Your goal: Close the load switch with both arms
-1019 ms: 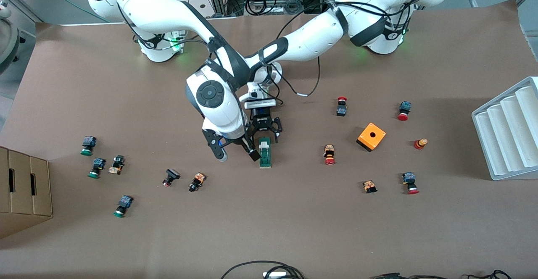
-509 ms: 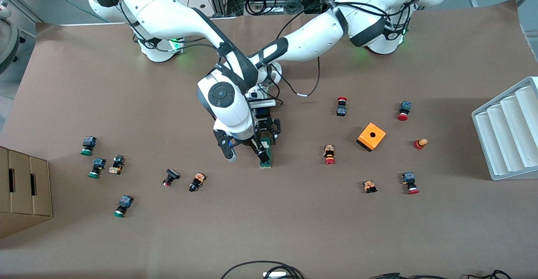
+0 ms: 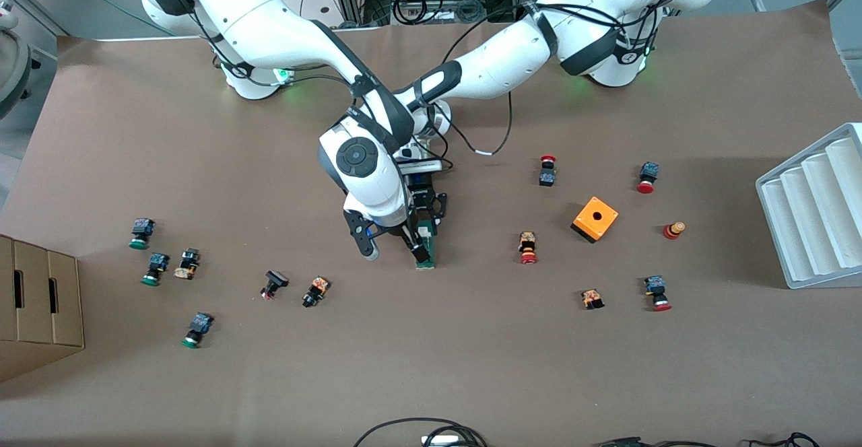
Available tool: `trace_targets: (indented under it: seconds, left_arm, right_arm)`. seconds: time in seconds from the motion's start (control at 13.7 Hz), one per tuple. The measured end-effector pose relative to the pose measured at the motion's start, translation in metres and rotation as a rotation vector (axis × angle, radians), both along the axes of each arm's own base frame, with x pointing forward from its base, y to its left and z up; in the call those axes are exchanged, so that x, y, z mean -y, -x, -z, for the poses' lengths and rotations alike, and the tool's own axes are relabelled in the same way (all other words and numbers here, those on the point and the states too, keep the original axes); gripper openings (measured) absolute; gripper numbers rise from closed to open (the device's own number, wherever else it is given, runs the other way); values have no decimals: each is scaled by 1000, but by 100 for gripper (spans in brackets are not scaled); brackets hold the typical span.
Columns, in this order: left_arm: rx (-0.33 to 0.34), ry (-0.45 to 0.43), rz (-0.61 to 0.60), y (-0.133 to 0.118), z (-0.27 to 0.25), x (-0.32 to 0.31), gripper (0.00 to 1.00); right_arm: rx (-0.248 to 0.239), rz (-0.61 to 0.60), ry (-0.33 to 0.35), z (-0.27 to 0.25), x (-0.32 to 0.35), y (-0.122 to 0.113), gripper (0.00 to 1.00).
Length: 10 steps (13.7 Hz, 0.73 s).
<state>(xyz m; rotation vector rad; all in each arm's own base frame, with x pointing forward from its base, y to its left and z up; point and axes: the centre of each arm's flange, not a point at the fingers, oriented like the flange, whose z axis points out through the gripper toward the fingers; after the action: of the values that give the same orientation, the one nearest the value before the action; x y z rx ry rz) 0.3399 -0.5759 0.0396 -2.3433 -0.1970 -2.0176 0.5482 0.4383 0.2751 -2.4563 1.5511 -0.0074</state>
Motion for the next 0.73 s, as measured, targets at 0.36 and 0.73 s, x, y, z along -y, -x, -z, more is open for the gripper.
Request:
trace_targets:
  seconds: [0.36,0.73]
  left_arm:
    - [1,0,1,0,0,0,50]
    - [1,-1,1,0,0,0,50]
  right_arm:
    - [-5,56,-13,15,-5,13,86]
    - [-33,87,-3,33,-14,29,69]
